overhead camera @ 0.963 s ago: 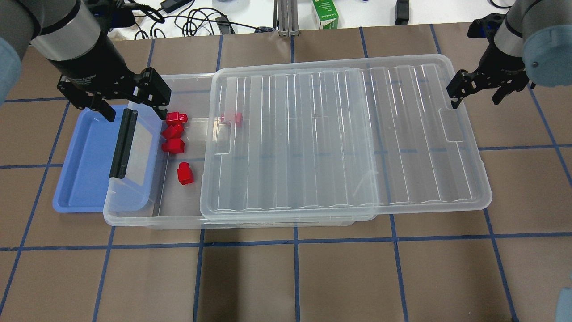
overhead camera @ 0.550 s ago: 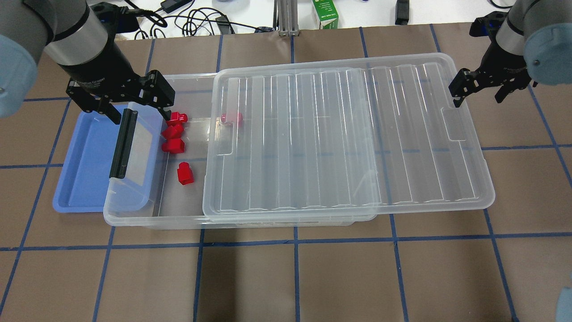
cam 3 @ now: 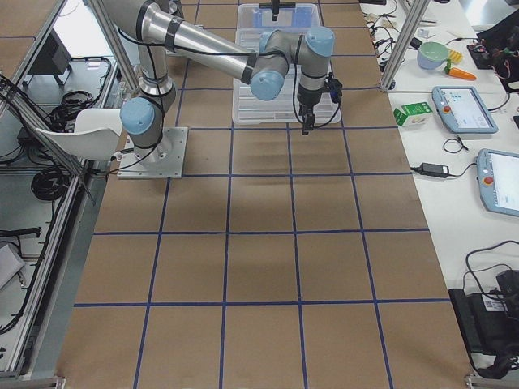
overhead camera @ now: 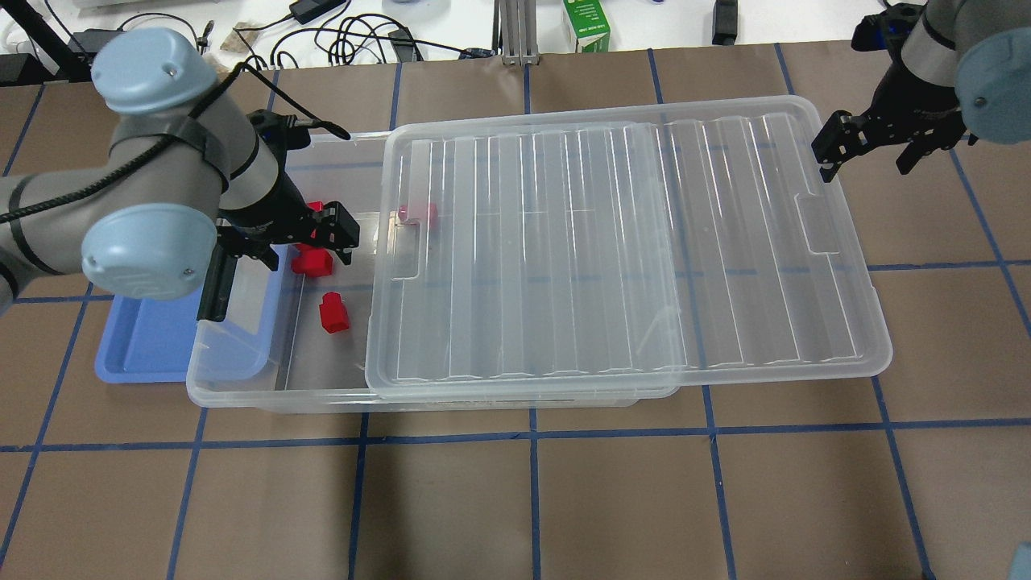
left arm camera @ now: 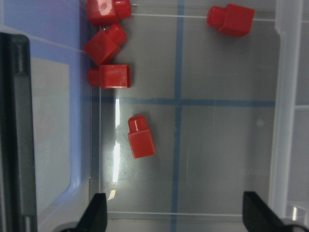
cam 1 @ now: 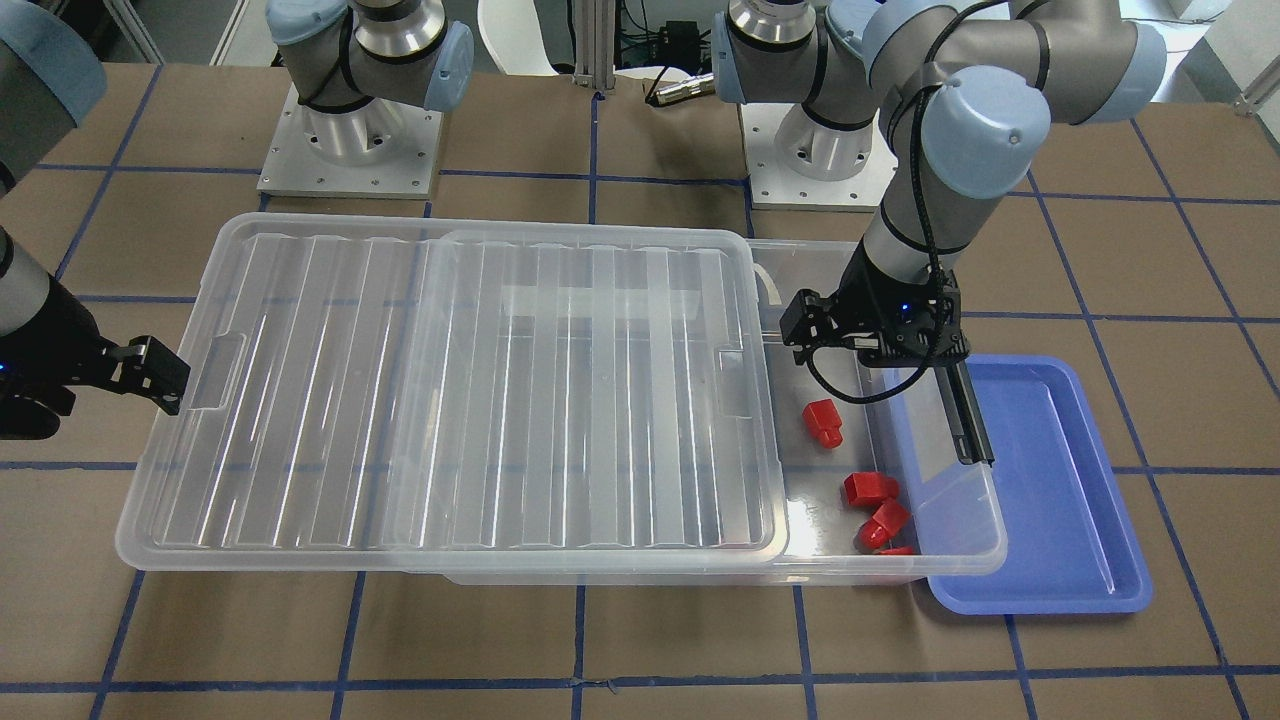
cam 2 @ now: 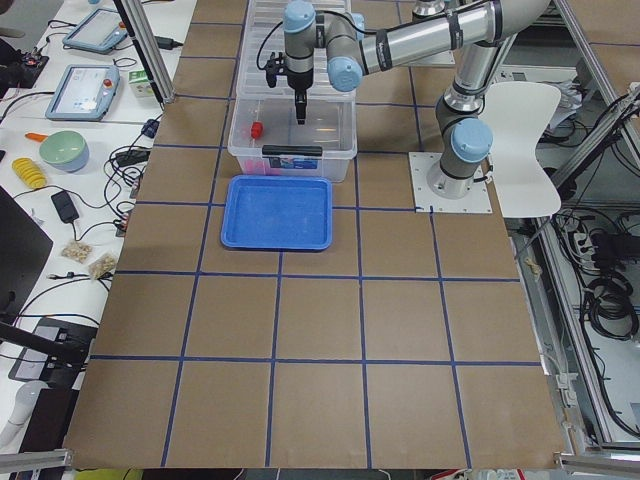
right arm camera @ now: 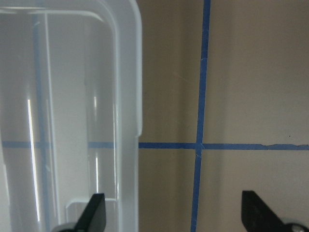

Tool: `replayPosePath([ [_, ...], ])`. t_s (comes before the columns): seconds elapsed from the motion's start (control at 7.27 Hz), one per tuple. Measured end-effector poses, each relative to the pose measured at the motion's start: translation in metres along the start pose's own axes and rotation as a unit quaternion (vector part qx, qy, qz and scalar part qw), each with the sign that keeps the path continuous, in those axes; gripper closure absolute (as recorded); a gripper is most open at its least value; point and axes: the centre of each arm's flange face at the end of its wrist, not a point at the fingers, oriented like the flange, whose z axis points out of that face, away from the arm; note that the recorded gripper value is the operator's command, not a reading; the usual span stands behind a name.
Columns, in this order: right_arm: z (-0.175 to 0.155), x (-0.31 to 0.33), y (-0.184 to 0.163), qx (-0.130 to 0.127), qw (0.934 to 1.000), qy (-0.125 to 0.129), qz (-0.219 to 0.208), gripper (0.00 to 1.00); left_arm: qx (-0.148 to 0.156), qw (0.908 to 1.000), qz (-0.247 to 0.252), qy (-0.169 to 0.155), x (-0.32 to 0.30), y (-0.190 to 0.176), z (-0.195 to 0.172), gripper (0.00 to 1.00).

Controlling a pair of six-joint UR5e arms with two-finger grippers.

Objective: Place red block in blue tray from box

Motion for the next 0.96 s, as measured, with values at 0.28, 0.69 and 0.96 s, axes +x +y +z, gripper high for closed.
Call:
replayPosePath([
  [0.28, -0.037, -0.008, 0.017, 0.004, 0.9999, -0.010, 0.009, 0.00, -0.012, 0.9999, -0.006, -0.001, -0.002, -0.004, 0.033, 0.00],
  [0.69, -0.077, -0.050, 0.048, -0.003, 0.9992, -0.011, 0.039, 0.00, -0.032, 0.9994, -0.012, -0.002, -0.003, -0.004, 0.058, 0.00],
  [0.96, -0.075, -0.072, 0.049, -0.009, 0.9992, -0.008, 0.039, 0.00, -0.040, 0.9991, -0.013, -0.002, -0.004, -0.003, 0.068, 0.00],
])
